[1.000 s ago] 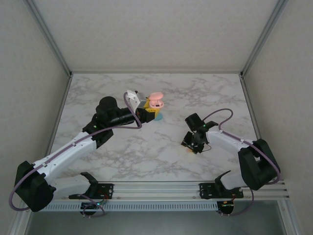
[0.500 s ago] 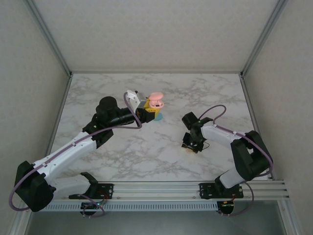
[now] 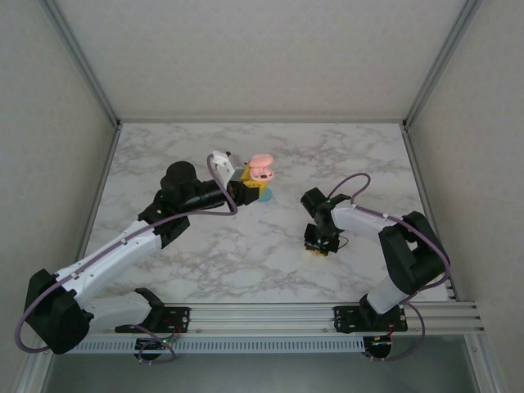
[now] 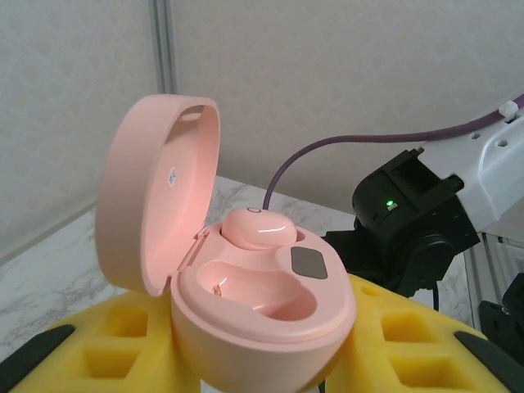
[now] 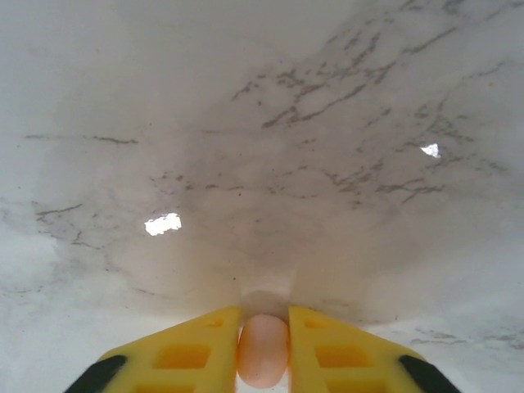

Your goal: Insert the wireless bluetooth earbuds into the charging case

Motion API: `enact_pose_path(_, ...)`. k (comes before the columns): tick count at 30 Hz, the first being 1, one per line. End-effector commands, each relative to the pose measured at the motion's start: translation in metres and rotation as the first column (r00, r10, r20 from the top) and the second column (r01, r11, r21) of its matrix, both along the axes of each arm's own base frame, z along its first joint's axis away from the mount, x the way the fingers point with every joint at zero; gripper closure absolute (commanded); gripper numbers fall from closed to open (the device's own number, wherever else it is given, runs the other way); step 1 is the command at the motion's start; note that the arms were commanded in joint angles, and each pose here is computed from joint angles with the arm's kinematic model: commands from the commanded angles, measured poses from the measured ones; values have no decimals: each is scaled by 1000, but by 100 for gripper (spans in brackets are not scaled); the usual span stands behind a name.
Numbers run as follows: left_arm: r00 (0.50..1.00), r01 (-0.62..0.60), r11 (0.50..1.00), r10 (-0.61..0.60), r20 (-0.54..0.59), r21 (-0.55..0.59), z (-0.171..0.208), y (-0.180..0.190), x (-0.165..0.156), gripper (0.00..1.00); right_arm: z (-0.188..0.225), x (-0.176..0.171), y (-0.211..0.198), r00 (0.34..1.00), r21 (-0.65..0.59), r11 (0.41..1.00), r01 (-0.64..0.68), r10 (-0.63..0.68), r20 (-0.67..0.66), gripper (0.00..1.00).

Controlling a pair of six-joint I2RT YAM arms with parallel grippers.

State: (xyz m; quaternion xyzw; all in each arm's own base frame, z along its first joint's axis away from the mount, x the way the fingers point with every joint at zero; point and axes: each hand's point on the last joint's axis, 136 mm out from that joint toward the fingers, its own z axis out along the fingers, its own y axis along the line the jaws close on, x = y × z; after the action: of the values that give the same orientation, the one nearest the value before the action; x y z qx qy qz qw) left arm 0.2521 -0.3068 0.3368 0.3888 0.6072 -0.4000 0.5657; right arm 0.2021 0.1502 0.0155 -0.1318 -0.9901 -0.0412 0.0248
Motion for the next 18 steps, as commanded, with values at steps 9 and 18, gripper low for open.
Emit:
enact_pose_path(9,999,-30,1000,30,25,-8,5,0,6,85,121,27,12,939,143,984,-106,51,341,82)
enact_pose_path(18,1000,28,1000,-27,3,-15,4,-14,8,85,300,19,54,724,437,804,-403,-12,689,81)
